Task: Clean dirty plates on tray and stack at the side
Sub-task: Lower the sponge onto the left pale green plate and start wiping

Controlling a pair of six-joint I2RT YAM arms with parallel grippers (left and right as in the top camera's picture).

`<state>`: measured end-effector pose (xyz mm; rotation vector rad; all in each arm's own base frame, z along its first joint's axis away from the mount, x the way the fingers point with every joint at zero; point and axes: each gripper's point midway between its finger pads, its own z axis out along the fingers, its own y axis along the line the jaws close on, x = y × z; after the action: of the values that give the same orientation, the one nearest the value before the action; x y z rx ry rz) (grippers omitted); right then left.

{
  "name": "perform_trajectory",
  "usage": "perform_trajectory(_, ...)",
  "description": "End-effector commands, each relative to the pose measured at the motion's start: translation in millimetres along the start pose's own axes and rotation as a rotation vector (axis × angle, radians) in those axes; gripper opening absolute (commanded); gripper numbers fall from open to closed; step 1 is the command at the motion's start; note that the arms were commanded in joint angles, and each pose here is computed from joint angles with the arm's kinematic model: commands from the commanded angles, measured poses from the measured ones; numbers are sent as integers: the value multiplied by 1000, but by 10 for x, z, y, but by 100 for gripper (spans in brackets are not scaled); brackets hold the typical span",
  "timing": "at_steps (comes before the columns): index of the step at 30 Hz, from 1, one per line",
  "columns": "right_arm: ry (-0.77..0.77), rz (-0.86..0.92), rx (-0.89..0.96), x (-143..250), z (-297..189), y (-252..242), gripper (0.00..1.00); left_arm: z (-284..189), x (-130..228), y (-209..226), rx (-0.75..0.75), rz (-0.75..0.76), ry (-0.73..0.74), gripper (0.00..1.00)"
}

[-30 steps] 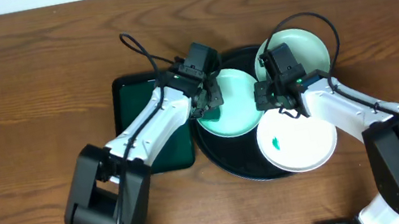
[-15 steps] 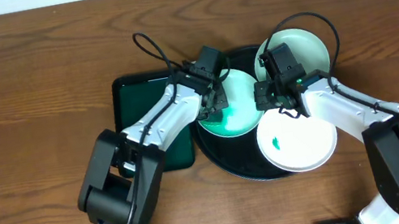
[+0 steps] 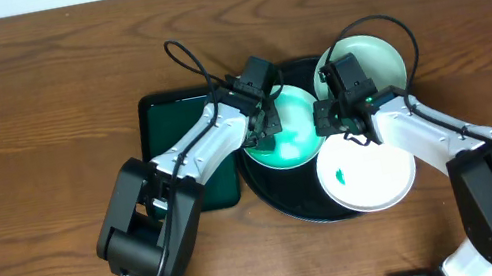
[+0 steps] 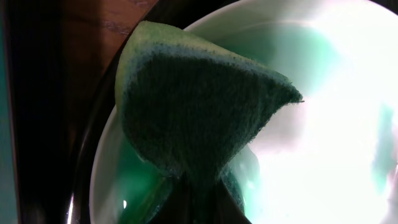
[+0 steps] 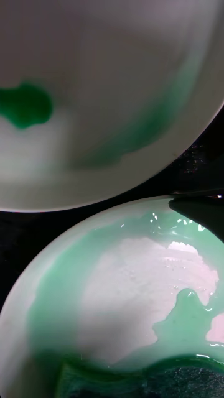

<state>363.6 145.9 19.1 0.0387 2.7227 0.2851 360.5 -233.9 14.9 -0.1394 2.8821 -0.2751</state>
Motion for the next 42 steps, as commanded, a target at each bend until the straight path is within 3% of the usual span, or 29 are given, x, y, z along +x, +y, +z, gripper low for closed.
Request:
perform_trajectory(1, 2, -10, 25, 19, 28, -36, 1, 319, 449, 54, -3, 12, 168, 7)
perform_trajectory(21, 2, -10, 25, 19, 28, -35, 1, 330, 577, -55, 10, 72, 187, 7)
perform_trajectory(31, 2, -10, 26, 19, 28, -36, 1, 102, 717, -484, 230, 76, 282, 7)
perform_trajectory(38, 1, -10, 25, 18, 28, -36, 1, -491, 378, -765, 353, 110, 128, 7)
perform_trajectory(42, 2, -10, 25, 19, 28, -35, 1, -871, 122, -716, 322, 114, -31, 8)
